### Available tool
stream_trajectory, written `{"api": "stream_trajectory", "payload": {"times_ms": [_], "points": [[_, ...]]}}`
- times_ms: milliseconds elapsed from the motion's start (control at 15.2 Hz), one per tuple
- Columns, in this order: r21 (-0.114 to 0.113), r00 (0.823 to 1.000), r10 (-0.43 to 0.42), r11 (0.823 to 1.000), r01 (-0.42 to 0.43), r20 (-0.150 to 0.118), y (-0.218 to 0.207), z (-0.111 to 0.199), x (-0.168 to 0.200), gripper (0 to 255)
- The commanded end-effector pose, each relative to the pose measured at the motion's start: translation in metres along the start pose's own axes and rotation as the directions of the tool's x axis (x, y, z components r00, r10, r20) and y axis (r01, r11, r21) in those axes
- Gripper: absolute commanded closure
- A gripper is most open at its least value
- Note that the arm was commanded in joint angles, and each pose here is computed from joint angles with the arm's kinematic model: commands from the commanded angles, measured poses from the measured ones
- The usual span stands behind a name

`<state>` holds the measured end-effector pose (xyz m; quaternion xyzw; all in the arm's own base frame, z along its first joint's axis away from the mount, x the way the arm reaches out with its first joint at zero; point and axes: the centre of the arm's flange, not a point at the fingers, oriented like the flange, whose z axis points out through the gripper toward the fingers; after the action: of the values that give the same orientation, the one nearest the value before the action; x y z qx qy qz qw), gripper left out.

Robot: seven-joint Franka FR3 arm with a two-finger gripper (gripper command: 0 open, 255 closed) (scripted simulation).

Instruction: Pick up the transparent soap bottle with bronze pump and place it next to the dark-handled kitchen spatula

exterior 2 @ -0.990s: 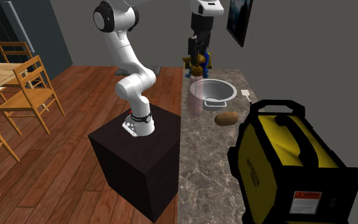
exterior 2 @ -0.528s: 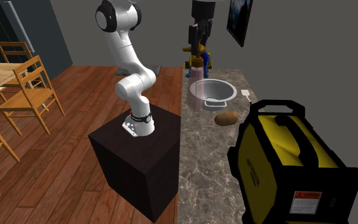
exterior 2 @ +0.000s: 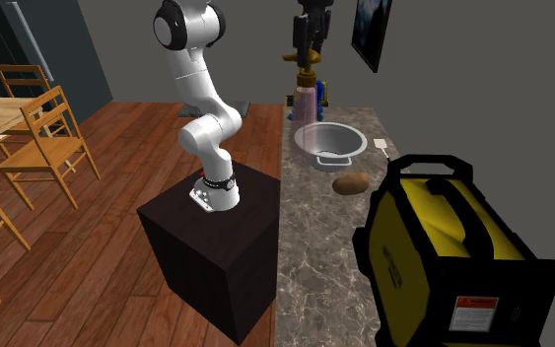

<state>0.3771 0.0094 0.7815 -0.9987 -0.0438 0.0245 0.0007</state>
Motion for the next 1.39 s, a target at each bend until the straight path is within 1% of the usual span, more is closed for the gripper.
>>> {"api": "stream_trajectory", "payload": {"times_ms": [0,330,1320], "points": [[0.0,1.0,0.0,1.0,0.0,0.0,0.0,-0.01,-0.001,255],[0.0,1.0,0.0,1.0,0.0,0.0,0.0,-0.033,-0.002,255],[0.0,1.0,0.0,1.0,0.0,0.0,-0.159,0.064,0.064,255]]}}
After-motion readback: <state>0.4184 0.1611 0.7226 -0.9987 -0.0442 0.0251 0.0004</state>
